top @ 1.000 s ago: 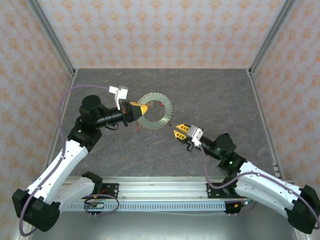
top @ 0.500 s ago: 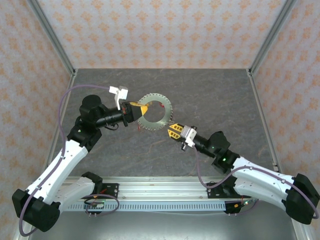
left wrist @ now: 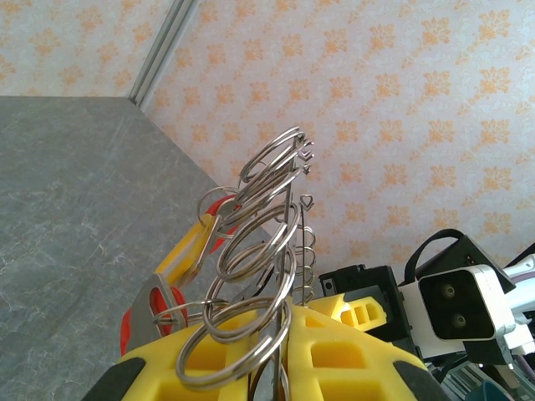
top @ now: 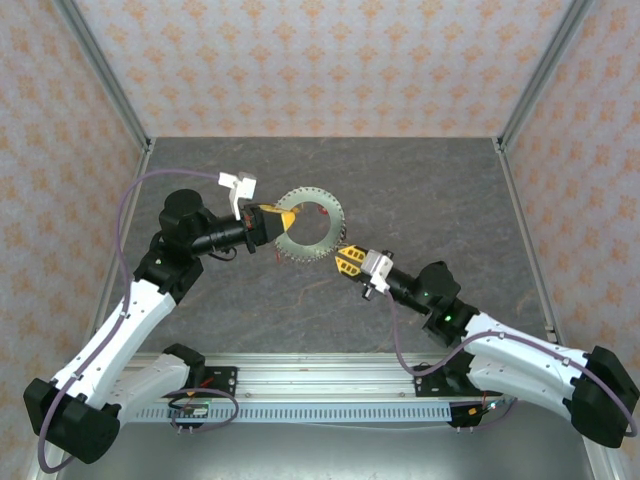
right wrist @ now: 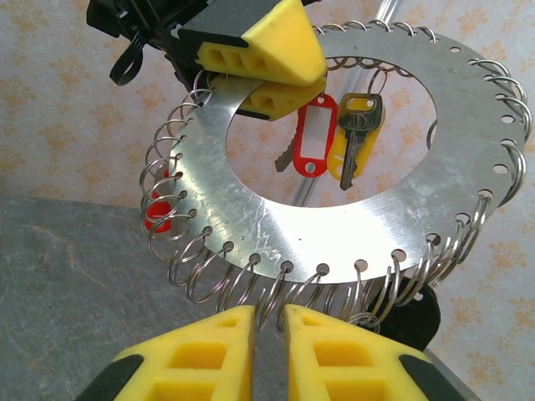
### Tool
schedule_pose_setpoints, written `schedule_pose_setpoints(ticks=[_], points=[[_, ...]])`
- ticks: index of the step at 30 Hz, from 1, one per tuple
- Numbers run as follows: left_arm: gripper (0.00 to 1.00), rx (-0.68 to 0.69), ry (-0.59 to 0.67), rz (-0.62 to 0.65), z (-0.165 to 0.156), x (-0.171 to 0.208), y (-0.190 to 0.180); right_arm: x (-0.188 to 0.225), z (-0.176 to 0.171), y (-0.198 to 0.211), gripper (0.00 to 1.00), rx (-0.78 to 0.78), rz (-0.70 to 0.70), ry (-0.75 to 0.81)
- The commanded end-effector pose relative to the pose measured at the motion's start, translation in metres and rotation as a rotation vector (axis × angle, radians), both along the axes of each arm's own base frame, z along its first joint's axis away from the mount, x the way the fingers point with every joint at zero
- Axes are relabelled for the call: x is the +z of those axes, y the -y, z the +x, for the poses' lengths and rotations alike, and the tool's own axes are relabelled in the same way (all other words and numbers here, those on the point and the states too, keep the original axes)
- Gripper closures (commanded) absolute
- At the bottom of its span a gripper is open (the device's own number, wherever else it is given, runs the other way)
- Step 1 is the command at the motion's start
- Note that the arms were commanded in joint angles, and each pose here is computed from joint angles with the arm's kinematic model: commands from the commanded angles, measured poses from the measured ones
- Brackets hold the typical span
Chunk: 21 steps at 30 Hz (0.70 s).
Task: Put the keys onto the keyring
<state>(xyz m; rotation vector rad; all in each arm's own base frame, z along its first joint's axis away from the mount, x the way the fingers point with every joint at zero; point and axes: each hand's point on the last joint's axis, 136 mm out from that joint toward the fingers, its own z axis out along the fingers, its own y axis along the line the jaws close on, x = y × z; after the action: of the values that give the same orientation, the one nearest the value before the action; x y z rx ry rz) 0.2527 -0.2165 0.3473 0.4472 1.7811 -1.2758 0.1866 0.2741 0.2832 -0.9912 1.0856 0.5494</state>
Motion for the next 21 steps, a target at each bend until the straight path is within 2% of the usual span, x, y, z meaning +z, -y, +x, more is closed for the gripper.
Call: schedule_pose_setpoints(ticks=[1,9,13,21], points=[[1.0,-0.011,0.096,-0.017,-0.005,0.027,0.0,0.028,-0.004,-0.002,0.84,0.017,0.053,0.057],[1.0,-0.014,0.096,-0.014,-0.006,0.027,-0.001,0.024,0.0,-0.004,0.83,0.01,0.043,0.042],[1.0,-0.01,0.099,-0.012,-0.006,0.028,-0.001,0.001,0.006,-0.001,0.82,-0.031,-0.039,0.008],[1.0,-0.015,0.101,-0.008,-0.007,0.028,0.0,-0.001,0.004,0.007,0.82,-0.053,-0.016,0.006]])
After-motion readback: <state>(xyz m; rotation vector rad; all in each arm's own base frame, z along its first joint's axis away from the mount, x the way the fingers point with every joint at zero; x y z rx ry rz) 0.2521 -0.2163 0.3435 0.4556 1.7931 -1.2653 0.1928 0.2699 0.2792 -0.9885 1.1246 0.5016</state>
